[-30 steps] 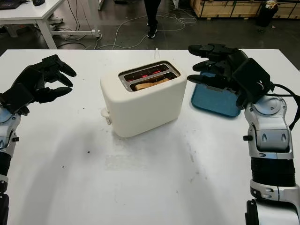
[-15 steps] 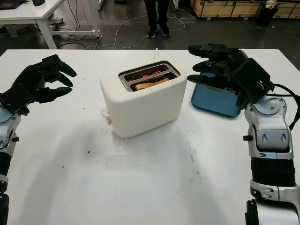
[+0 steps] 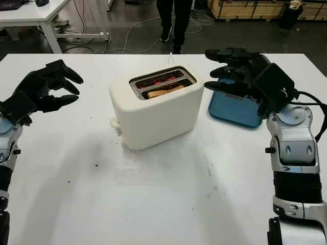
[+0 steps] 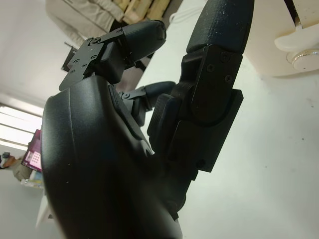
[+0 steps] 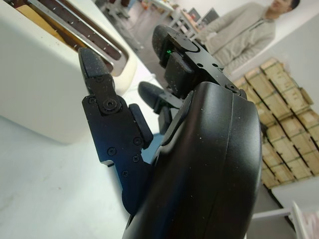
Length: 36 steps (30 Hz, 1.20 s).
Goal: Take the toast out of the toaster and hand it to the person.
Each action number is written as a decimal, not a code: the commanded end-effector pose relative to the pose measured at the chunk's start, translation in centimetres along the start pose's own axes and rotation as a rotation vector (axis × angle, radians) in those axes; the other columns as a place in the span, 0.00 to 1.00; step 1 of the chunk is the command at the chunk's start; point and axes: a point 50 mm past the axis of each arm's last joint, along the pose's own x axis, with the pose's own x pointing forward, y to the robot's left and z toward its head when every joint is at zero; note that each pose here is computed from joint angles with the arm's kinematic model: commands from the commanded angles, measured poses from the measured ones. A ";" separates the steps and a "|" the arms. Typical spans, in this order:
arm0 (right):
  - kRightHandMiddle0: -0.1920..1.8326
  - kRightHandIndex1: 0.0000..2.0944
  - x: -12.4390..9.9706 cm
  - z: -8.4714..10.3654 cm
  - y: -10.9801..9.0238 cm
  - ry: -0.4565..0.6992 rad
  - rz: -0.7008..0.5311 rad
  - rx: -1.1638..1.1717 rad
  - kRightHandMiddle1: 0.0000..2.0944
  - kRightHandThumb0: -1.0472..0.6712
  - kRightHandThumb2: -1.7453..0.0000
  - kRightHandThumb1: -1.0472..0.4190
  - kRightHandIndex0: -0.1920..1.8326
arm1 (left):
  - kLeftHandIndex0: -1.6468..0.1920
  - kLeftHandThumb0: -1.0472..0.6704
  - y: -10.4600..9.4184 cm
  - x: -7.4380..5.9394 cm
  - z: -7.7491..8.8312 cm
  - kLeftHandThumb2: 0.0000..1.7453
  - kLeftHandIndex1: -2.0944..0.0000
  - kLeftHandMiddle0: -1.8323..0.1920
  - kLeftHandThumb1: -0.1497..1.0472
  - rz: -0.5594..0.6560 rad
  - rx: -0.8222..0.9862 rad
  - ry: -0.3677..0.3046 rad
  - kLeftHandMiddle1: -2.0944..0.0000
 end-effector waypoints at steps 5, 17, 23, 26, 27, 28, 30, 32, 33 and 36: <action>0.41 0.47 0.1 0.2 -0.1 -0.012 -0.007 0.001 0.04 0.41 1.00 0.19 0.23 | 0.73 0.00 0.1 0.3 0.3 0.04 0.35 0.75 0.89 0.004 -0.005 -0.017 0.30; 0.41 0.47 0.1 0.2 -0.1 -0.011 -0.008 0.010 0.04 0.41 1.00 0.19 0.22 | 0.73 0.00 0.2 0.2 0.3 0.03 0.36 0.75 0.89 0.008 -0.016 -0.015 0.31; 0.41 0.47 0.1 0.2 -0.1 -0.010 -0.004 0.003 0.04 0.40 1.00 0.19 0.22 | 0.73 0.00 0.2 0.2 0.3 0.04 0.36 0.75 0.89 0.010 -0.006 -0.020 0.31; 0.41 0.47 0.1 0.3 -0.1 -0.012 -0.010 -0.006 0.05 0.40 1.00 0.19 0.23 | 0.73 0.00 0.2 0.2 0.3 0.04 0.36 0.75 0.89 0.010 -0.014 -0.018 0.31; 0.41 0.47 0.1 0.3 -0.1 -0.010 -0.012 -0.007 0.05 0.41 1.00 0.20 0.23 | 0.73 0.00 0.2 0.2 0.2 0.04 0.36 0.75 0.89 0.010 -0.015 -0.016 0.31; 0.41 0.47 0.1 0.2 0.0 -0.007 -0.012 -0.002 0.05 0.41 1.00 0.20 0.23 | 0.73 0.00 0.2 0.2 0.3 0.04 0.36 0.75 0.89 0.011 -0.009 -0.016 0.31; 0.41 0.46 0.1 0.2 0.0 -0.003 -0.008 0.011 0.05 0.41 1.00 0.19 0.23 | 0.73 0.00 0.2 0.1 0.3 0.04 0.36 0.75 0.89 0.011 0.001 -0.017 0.30; 0.40 0.46 0.1 0.3 0.0 -0.006 -0.004 0.012 0.04 0.42 1.00 0.19 0.22 | 0.73 0.00 0.2 0.1 0.3 0.04 0.36 0.75 0.89 0.010 0.001 -0.017 0.30; 0.40 0.47 0.1 0.3 0.0 -0.010 -0.004 0.006 0.04 0.42 1.00 0.19 0.22 | 0.73 0.00 0.2 0.1 0.3 0.04 0.36 0.75 0.89 0.010 -0.001 -0.016 0.30; 0.41 0.47 0.1 0.2 0.0 -0.014 -0.007 0.000 0.05 0.41 1.00 0.19 0.23 | 0.73 0.00 0.2 0.1 0.3 0.04 0.36 0.75 0.89 0.010 -0.009 -0.016 0.30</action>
